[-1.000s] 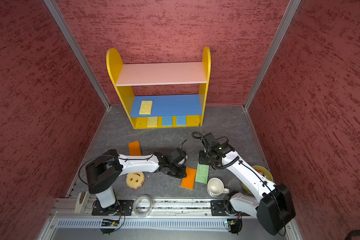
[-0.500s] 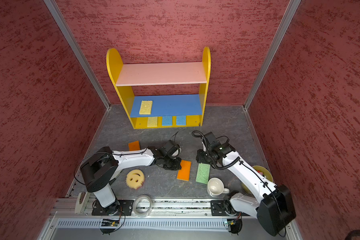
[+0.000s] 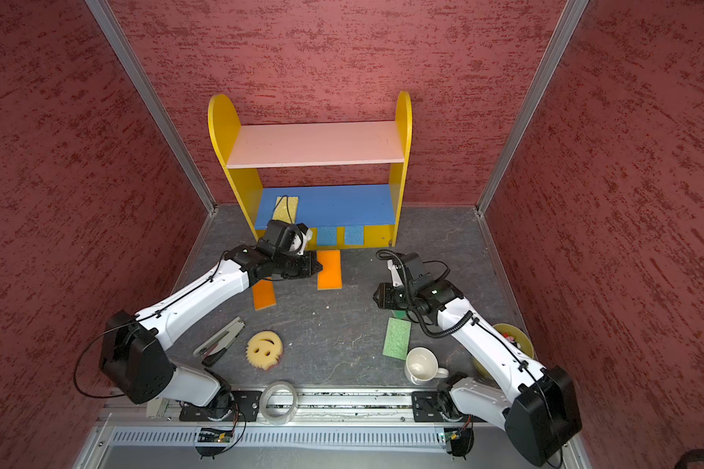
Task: Arrange cleaning sponges on a shelf
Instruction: Pick up the cleaning sponge from the bottom-center of the table, then place the cleaning sponge on the shelf.
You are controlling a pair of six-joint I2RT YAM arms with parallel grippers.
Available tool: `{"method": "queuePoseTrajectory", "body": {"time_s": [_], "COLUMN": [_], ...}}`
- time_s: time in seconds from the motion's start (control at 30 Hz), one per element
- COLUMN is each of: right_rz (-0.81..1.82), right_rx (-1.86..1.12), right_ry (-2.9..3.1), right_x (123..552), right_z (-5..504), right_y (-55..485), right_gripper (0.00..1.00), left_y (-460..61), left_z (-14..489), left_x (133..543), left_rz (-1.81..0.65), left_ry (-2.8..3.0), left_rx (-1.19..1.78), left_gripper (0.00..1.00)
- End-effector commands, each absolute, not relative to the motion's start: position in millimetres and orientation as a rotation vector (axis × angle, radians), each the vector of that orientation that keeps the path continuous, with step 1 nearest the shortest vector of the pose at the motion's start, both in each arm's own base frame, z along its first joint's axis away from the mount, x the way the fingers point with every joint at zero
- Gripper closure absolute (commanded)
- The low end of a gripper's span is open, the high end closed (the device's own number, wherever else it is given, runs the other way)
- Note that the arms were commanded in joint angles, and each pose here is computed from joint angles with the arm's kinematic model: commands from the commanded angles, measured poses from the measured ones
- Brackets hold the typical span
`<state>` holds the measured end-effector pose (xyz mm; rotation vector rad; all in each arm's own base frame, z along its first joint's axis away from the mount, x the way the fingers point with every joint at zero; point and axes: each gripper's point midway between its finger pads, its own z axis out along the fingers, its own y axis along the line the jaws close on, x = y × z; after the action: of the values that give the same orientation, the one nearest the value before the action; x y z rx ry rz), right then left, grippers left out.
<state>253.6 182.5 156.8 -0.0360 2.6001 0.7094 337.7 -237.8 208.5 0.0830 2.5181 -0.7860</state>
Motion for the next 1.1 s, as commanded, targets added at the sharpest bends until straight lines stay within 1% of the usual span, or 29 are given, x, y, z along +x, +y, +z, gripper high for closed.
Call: {"method": "queuePoseTrajectory", "body": {"time_s": [0.0,0.13,0.23,0.37,0.5,0.7,0.9,0.97,1.03,1.07], "right_rz": [0.757,0.764,0.762,0.762,0.765,0.821,0.836,0.838,0.842,0.843], "right_rx": [-0.040,-0.037,-0.038,-0.046,-0.067,-0.092,-0.093,-0.092,-0.088,-0.086], "right_ry": [2.545,2.539,2.529,2.516,2.518,2.468,2.477,2.482,2.482,2.479], "right_x": [259.8,260.6,262.2,265.6,268.3,275.0,278.2,278.8,279.1,279.6], "right_z": [161.5,154.6,151.7,148.7,144.8,149.3,141.7,139.8,139.0,139.8], "right_y": [187.5,188.5,188.4,189.9,192.9,202.3,206.7,207.5,207.9,208.0], "right_gripper": [0.49,0.49,0.49,0.49,0.49,0.49,0.49,0.49,0.49,0.49], "left_y": [-218.0,-199.5,-197.4,-195.4,-196.6,-191.6,-182.8,-181.1,-181.4,-182.6], "left_z": [231.4,245.1,243.7,233.3,224.5,225.4,227.2,223.4,218.4,216.7], "left_x": [368.0,417.4,446.2,476.4,503.5,532.5,551.9,557.0,561.3,562.7], "left_rz": [-0.701,-0.611,-0.611,-0.555,-0.555,-0.595,-0.636,-0.646,-0.661,-0.668], "left_ry": [2.440,2.379,2.363,2.345,2.335,2.296,2.255,2.249,2.251,2.255], "left_rx": [0.057,-0.060,-0.120,-0.175,-0.211,-0.284,-0.375,-0.399,-0.414,-0.416], "left_gripper": [1.00,1.00,1.00,1.00,1.00,1.00,1.00,0.99,0.95,0.92]}}
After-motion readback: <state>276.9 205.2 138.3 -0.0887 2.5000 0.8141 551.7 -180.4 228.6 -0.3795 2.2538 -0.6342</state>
